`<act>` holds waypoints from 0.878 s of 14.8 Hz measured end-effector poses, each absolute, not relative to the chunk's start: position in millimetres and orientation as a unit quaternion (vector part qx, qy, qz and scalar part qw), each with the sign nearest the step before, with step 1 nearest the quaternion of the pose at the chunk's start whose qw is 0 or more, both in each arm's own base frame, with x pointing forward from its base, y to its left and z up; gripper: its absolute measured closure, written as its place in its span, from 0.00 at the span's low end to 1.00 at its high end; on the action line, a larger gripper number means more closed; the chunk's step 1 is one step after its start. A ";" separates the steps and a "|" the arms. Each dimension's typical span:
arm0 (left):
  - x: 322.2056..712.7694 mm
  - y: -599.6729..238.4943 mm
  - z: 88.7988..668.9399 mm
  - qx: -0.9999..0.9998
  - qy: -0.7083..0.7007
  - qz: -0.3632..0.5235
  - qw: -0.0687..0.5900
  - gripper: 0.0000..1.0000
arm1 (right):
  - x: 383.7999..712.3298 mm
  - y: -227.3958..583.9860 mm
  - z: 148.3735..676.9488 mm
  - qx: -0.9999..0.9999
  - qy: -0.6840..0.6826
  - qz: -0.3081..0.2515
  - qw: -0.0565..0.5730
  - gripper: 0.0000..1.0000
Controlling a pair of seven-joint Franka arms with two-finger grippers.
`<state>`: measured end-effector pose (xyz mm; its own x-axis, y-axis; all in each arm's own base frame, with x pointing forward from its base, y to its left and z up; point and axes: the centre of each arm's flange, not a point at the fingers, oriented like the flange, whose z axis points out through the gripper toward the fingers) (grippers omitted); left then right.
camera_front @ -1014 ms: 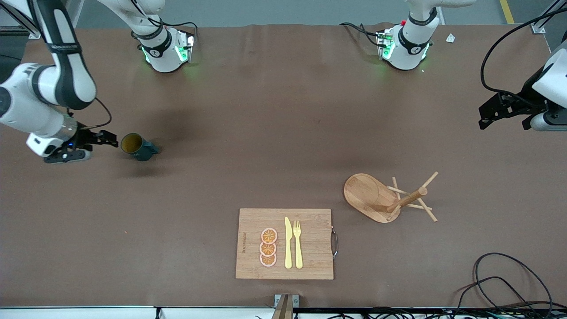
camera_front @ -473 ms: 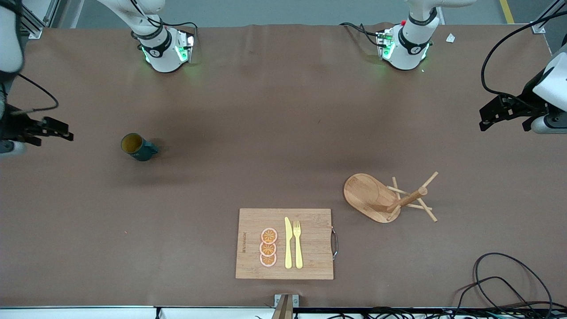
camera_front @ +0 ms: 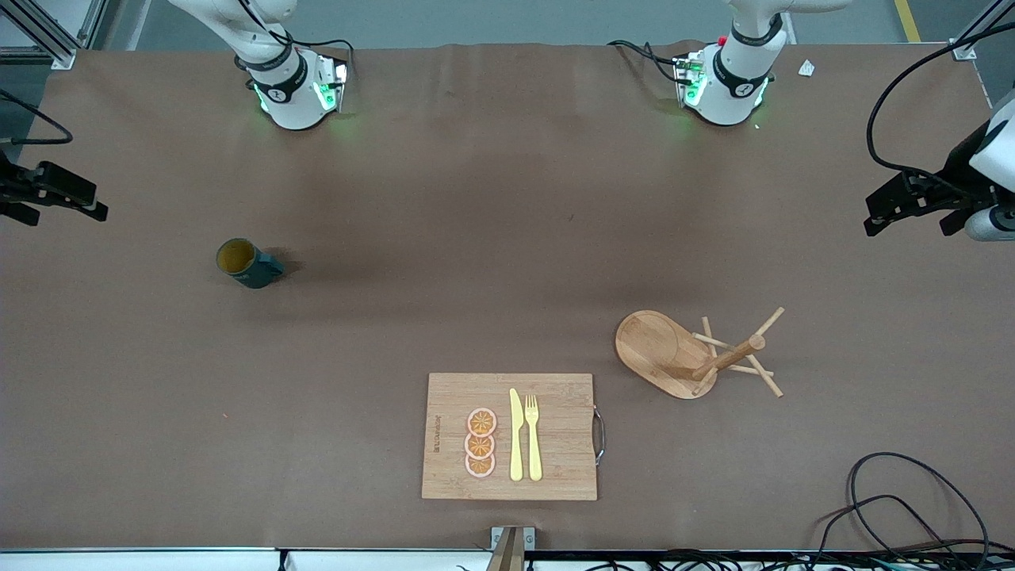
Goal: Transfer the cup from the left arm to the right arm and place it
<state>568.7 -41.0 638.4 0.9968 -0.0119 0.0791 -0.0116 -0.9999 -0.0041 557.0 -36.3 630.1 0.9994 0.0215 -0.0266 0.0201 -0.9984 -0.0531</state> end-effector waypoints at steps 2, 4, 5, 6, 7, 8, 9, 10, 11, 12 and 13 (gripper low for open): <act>568.8 -40.9 638.4 -0.999 0.006 -0.040 0.002 0.00 | 558.7 -31.8 631.7 -1.000 -0.007 0.010 0.025 0.00; 568.8 -40.8 638.4 -0.999 0.006 -0.040 0.002 0.00 | 558.8 -34.2 637.7 -1.000 -0.003 0.004 0.024 0.00; 568.9 -40.8 638.4 -0.999 0.006 -0.040 0.002 0.00 | 558.7 -35.3 639.6 -1.000 -0.001 0.002 0.024 0.00; 568.9 -40.8 638.3 -0.999 0.006 -0.039 0.002 0.00 | 558.7 -35.6 640.4 -1.000 0.000 0.001 0.024 0.00; 569.0 -40.8 638.1 -0.999 0.006 -0.039 0.002 0.00 | 558.7 -35.5 640.4 -1.000 0.000 0.002 0.024 0.00; 569.1 -40.8 638.1 -0.999 0.006 -0.039 0.002 0.00 | 558.8 -35.5 640.1 -1.000 0.001 0.002 0.024 0.00; 569.1 -40.8 638.3 -0.999 0.006 -0.040 0.002 0.00 | 559.0 -35.9 639.5 -1.000 0.001 0.003 0.023 0.00; 569.2 -40.9 639.1 -0.999 0.006 -0.041 0.002 0.00 | 559.3 -37.4 638.9 -1.000 0.002 0.003 0.018 0.00; 569.3 -41.2 640.3 -0.999 0.006 -0.042 0.002 0.00 | 559.5 -39.8 638.5 -1.000 0.005 0.004 0.012 0.00; 569.4 -41.5 641.3 -0.999 0.006 -0.043 0.002 0.00 | 560.1 -42.0 637.8 -1.000 0.009 0.003 0.009 0.00; 569.6 -41.6 641.8 -0.999 0.006 -0.044 0.001 0.00 | 561.4 -43.9 636.2 -1.000 0.011 0.002 0.007 0.00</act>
